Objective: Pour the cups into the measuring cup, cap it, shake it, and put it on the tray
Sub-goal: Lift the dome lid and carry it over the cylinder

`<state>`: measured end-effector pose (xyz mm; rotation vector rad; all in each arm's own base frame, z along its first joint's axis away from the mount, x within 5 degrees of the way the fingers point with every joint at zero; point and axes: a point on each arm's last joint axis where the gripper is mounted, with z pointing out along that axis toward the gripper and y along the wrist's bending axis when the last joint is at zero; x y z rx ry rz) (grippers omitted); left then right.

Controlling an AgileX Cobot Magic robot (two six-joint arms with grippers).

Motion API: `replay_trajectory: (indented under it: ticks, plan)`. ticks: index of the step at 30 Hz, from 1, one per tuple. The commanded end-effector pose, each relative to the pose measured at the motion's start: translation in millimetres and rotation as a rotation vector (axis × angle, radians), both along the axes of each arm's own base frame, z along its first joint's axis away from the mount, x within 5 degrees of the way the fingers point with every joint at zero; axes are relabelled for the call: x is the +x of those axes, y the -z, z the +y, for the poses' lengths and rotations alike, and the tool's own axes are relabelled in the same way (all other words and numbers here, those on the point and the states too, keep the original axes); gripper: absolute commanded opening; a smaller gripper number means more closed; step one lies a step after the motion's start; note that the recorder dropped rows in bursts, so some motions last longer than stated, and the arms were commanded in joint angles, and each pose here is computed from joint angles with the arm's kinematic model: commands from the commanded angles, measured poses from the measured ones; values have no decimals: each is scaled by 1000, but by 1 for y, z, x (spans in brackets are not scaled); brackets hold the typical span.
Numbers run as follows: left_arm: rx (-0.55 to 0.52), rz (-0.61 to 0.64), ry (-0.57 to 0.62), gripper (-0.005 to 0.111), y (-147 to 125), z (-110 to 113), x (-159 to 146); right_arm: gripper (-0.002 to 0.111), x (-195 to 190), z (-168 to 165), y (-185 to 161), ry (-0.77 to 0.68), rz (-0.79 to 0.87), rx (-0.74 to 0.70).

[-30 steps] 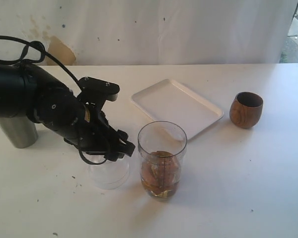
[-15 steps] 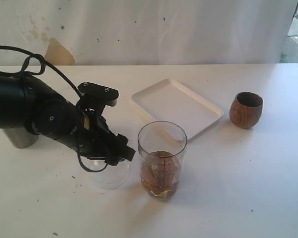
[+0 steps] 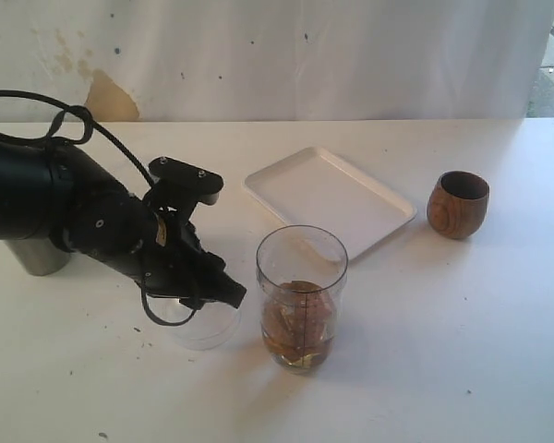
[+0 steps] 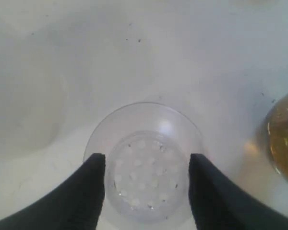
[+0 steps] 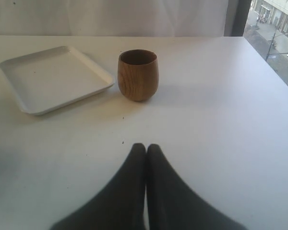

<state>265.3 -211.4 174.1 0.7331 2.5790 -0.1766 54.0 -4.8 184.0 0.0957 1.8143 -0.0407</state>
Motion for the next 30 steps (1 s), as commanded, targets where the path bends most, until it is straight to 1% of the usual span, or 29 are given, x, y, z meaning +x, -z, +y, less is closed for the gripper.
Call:
replay_trajectory:
  ticks: [1,4,12,14,17,19,21,25,27,30]
  plan:
    - [98,11,21,0,-16,10,-4,0,0,0,0,-5,-11,-3]
    - [89,-20,16,0,-38,15,-9,0,0,0,0,-5,-12,1]
    - [45,-101,6,0,-98,37,-33,0,0,0,0,-7,-11,-7]
    - [40,-125,14,0,-114,41,-37,0,0,0,0,-13,-9,-34]
    - [32,-166,40,0,-141,44,-40,0,0,0,0,-13,-9,-34]
    - [4,-171,57,0,-161,41,-41,0,0,0,0,-13,-9,-34]
    - [-54,-169,95,0,-180,36,-43,0,0,0,0,-13,-9,-34]
    - [-168,-145,167,0,-205,23,-46,0,0,0,0,-13,-9,-34]
    - [-207,-122,195,0,-210,16,-48,0,0,0,0,-13,-9,-34]
    - [-176,-91,253,0,-206,1,-51,0,0,0,0,-13,-9,-34]
